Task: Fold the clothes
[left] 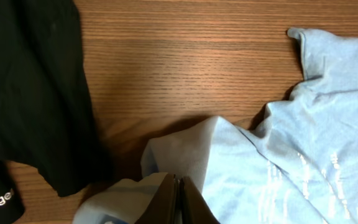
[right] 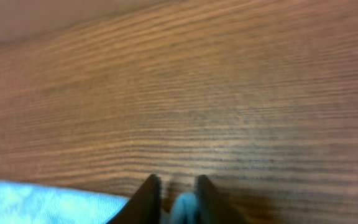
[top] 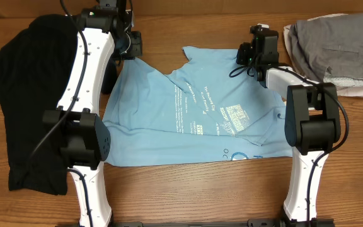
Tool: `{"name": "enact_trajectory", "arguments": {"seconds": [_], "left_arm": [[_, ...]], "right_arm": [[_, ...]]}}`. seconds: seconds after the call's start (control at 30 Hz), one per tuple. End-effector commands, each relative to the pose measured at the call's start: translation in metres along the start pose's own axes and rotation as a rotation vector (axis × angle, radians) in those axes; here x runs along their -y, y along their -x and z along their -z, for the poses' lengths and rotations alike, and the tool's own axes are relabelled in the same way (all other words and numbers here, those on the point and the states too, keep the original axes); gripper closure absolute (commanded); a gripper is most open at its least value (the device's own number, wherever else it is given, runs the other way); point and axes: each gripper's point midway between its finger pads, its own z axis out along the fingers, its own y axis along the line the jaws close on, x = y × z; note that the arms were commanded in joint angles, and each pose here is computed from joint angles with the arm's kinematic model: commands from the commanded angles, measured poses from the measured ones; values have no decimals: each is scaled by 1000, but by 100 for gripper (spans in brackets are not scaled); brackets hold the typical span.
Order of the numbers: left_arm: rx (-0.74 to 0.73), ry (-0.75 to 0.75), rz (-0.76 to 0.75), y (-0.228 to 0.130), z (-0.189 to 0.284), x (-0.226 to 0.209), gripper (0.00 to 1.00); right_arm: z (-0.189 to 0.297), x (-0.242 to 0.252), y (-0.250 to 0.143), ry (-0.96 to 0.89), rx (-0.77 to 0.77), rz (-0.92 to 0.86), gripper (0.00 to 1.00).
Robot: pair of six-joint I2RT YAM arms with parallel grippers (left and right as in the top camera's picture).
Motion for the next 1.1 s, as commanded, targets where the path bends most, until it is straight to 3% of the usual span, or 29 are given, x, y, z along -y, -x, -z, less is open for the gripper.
{"name": "enact_trajectory", "arguments": {"seconds": [0.0, 0.07, 0.3, 0.4, 0.53, 0.7, 0.93, 1.07], "left_arm": [[29, 14, 9, 5, 7, 1, 96], [30, 20, 9, 5, 7, 0, 96], [37, 55, 12, 7, 8, -7, 96], [39, 88, 16, 7, 8, -14, 96], [29, 103, 33, 6, 9, -25, 96], [-3, 123, 69, 0, 11, -45, 96], [-48, 154, 134, -9, 15, -79, 96], [-74, 163, 172, -16, 17, -97, 96]], "right_arm": [[-3, 4, 6, -5, -5, -27, 92], [-1, 5, 13, -14, -25, -31, 96], [30, 5, 68, -53, -102, -29, 96], [64, 5, 103, -72, -144, -2, 96], [106, 3, 120, -91, -217, 6, 96], [160, 6, 105, -130, -386, -31, 96], [208, 18, 54, -191, -652, -90, 96], [216, 33, 49, -220, -679, -167, 96]]}}
